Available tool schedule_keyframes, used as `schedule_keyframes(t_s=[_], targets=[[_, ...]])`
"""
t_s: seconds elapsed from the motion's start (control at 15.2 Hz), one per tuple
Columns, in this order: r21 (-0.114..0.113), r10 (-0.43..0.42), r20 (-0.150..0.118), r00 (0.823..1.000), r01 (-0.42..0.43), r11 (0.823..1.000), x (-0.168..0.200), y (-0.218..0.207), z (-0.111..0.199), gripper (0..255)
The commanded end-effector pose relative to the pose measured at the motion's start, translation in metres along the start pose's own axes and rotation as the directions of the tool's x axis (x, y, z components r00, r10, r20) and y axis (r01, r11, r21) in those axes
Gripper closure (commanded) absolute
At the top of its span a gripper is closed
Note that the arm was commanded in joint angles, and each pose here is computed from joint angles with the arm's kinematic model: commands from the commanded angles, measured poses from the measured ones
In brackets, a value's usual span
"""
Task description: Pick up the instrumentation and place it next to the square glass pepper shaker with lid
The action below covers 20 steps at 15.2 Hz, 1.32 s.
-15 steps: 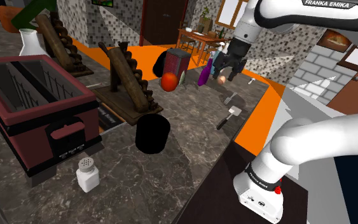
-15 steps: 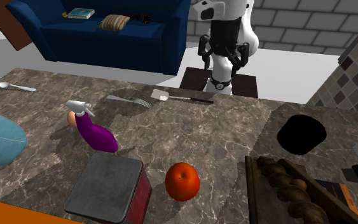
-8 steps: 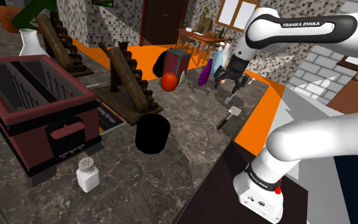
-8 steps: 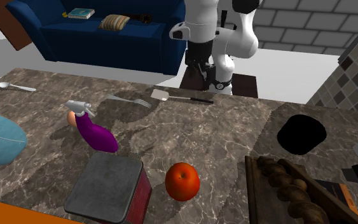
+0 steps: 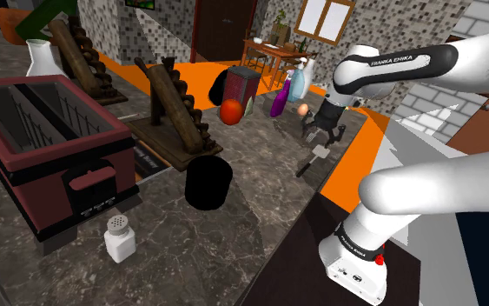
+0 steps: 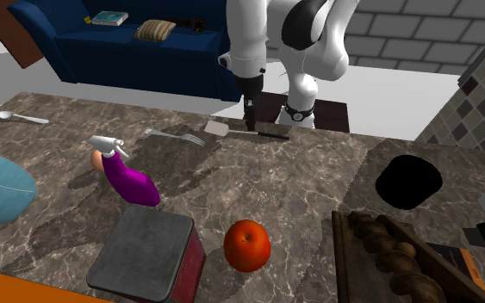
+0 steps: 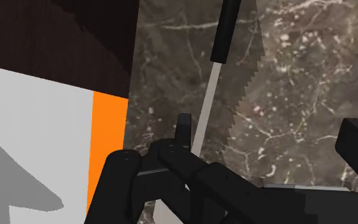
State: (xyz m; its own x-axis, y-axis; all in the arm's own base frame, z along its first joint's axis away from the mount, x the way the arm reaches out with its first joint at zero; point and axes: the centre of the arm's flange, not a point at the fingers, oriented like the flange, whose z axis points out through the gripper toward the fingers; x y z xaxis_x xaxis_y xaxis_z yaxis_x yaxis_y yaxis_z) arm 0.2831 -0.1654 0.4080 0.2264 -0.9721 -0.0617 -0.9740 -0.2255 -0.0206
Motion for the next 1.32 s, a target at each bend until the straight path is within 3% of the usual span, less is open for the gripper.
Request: schedule_keyframes(t_s=[0.0,0.07,0.59,1.12,1.19,1.25], targets=[[-0.006,0.129,0.001,0.992,-0.129,0.992,0.010,0.019,0.020,0],[-0.009,0.188,0.002,0.982,-0.188,0.982,0.013,0.027,0.028,0],[-0.009,0.188,0.002,0.982,-0.188,0.982,0.013,0.028,0.068,0],[-0.009,0.188,0.002,0.982,-0.188,0.982,0.013,0.028,0.068,0],[-0.009,0.188,0.002,0.982,-0.188,0.982,0.013,0.028,0.068,255],[-0.009,0.188,0.002,0.982,-0.188,0.982,0.013,0.028,0.068,255]])
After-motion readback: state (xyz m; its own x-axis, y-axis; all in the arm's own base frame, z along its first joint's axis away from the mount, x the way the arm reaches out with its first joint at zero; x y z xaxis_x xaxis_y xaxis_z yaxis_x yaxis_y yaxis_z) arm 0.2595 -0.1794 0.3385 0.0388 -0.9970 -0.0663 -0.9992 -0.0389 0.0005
